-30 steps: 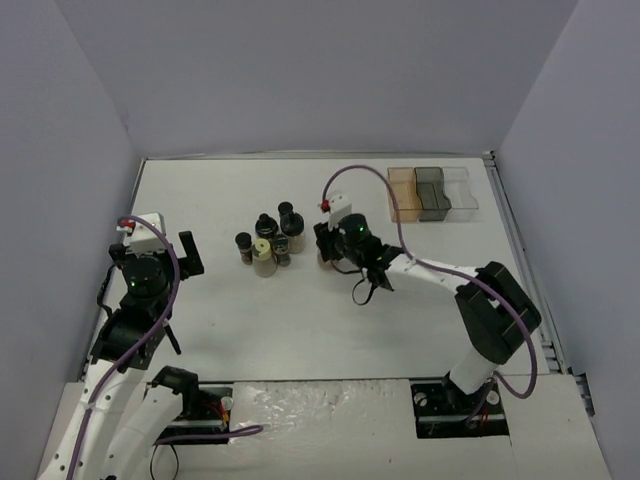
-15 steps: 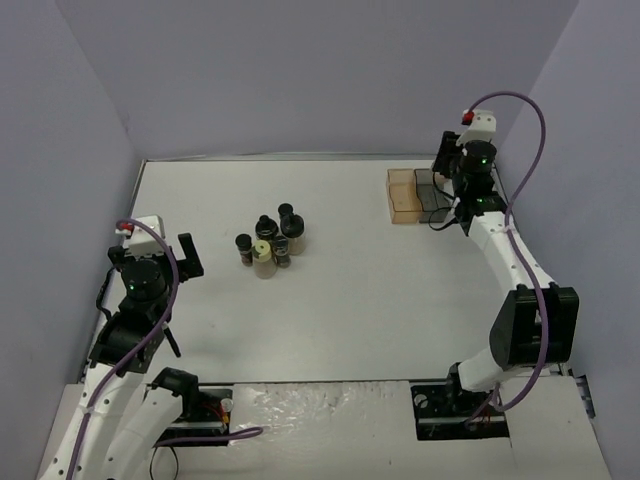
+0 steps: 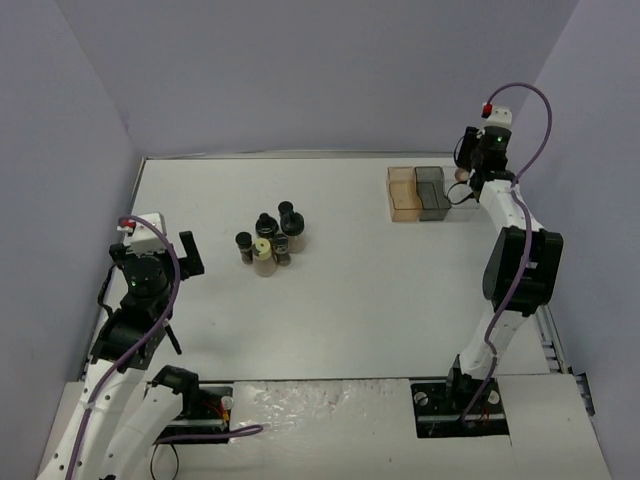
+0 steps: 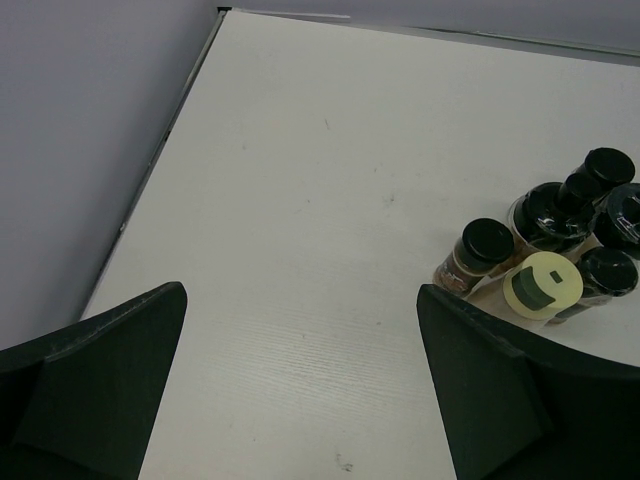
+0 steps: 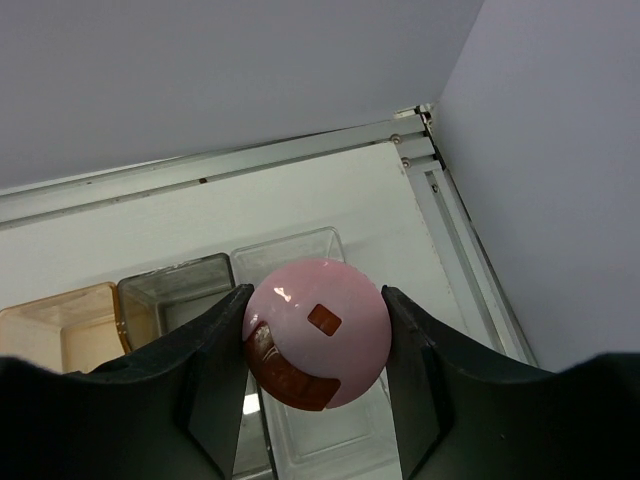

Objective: Organize the condiment bottles

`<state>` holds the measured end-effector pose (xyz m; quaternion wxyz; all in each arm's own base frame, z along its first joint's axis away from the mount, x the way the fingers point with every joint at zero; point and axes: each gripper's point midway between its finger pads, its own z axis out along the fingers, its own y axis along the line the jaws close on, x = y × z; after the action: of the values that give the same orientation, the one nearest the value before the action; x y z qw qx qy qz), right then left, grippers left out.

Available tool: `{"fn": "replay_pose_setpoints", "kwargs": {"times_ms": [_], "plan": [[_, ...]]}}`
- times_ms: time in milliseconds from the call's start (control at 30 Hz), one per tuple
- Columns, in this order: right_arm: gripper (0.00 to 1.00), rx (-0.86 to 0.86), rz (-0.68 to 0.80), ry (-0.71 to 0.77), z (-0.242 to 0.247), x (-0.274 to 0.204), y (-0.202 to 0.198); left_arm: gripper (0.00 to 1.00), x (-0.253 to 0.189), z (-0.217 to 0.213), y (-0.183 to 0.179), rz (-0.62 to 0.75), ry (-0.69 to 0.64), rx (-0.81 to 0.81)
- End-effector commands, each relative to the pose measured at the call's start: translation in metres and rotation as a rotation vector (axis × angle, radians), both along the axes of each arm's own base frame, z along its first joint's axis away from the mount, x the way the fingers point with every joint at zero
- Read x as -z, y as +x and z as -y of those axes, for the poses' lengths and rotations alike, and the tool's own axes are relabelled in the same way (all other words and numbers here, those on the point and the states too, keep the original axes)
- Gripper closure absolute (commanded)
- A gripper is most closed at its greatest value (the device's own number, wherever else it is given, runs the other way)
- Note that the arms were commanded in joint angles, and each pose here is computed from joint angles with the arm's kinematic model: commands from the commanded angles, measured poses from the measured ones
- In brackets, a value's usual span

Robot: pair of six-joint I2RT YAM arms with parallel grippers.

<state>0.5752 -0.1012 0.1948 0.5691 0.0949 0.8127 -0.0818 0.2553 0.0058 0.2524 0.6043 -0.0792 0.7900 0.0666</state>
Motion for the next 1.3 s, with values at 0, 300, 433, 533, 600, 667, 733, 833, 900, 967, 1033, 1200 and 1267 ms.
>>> {"fn": "replay_pose_setpoints", "kwargs": {"times_ms": [0,300,433,533,600,667,733,833,900,967,1033,1200,1267], "plan": [[0.83,-0.051,0.131,-0.028,-0.003,-0.042,0.027,0.03,-0.023,0.001,0.008,0.058,-0.005,-0.004],[0.83,-0.069,0.085,-0.009,-0.002,-0.006,0.053,0.03,-0.018,0.004,0.013,0.034,0.004,0.003],[0.81,-0.072,0.062,-0.006,-0.002,0.014,0.056,0.03,-0.017,0.004,0.014,0.031,0.007,0.002],[0.75,-0.077,0.046,-0.006,-0.002,0.028,0.057,0.03,-0.016,0.004,0.015,0.027,0.008,0.002],[0.62,-0.076,0.032,-0.006,-0.001,0.036,0.057,0.03,-0.016,0.004,0.015,0.026,0.007,0.006],[0.51,-0.072,0.011,-0.003,0.0,0.042,0.057,0.03,-0.015,0.005,0.016,0.024,0.007,0.008],[0.43,-0.07,0.006,0.006,-0.001,0.037,0.055,0.03,-0.015,0.005,0.016,0.024,0.008,0.008],[0.23,-0.071,0.03,0.009,-0.004,0.015,0.048,0.03,-0.016,0.006,0.017,0.028,0.006,0.012],[0.15,-0.073,0.054,0.006,-0.008,-0.005,0.04,0.03,-0.017,0.006,0.016,0.03,0.005,0.014],[0.09,-0.075,0.08,0.006,-0.014,-0.028,0.026,0.03,-0.017,0.006,0.016,0.033,0.006,0.015],[0.05,-0.088,0.111,0.015,-0.026,-0.053,0.011,0.03,-0.018,0.006,0.015,0.037,0.005,0.016],[0.03,-0.25,0.158,0.085,-0.111,-0.095,-0.048,0.03,-0.022,0.007,0.013,0.049,-0.004,0.025],[0.03,-0.344,0.146,0.095,-0.157,-0.095,-0.074,0.03,-0.024,0.008,0.013,0.055,-0.01,0.031]]}}
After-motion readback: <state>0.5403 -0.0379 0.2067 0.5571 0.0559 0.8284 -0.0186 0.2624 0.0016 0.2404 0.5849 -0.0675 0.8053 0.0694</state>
